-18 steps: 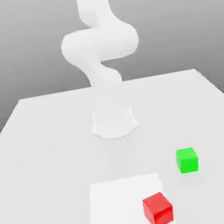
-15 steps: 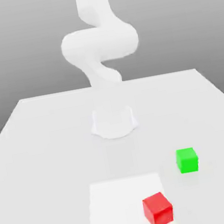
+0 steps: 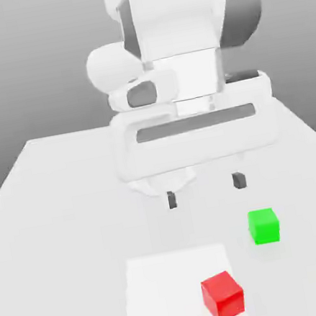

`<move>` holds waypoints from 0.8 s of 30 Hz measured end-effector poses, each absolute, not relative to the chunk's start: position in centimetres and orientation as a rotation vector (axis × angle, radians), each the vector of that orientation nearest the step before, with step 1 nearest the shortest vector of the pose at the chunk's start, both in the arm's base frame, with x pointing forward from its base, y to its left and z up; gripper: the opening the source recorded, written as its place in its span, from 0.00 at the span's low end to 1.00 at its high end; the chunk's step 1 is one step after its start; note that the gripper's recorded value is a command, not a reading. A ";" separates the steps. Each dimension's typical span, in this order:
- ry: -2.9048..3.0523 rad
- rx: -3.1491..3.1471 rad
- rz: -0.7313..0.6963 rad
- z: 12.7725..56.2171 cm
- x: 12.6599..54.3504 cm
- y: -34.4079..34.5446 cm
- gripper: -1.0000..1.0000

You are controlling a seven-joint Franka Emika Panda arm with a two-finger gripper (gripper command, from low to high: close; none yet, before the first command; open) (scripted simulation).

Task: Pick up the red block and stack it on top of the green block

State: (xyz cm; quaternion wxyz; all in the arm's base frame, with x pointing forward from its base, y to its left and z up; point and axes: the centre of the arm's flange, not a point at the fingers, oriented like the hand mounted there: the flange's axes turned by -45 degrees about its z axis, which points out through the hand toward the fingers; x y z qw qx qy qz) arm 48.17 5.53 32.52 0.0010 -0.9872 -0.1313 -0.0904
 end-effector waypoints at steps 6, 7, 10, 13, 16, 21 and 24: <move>-0.524 -3.098 -0.025 21.4 45.9 6.5 0.50; -0.529 -3.097 -0.012 20.0 45.8 6.5 0.50; -0.534 -3.096 -0.002 16.2 45.6 6.5 0.50; -0.534 -3.096 -0.001 15.1 45.6 6.5 0.00; -0.534 -3.096 0.000 15.1 45.5 6.6 0.00; -0.534 -3.096 0.001 17.8 45.6 6.6 0.00; -0.503 -3.096 0.000 20.8 45.1 7.2 0.00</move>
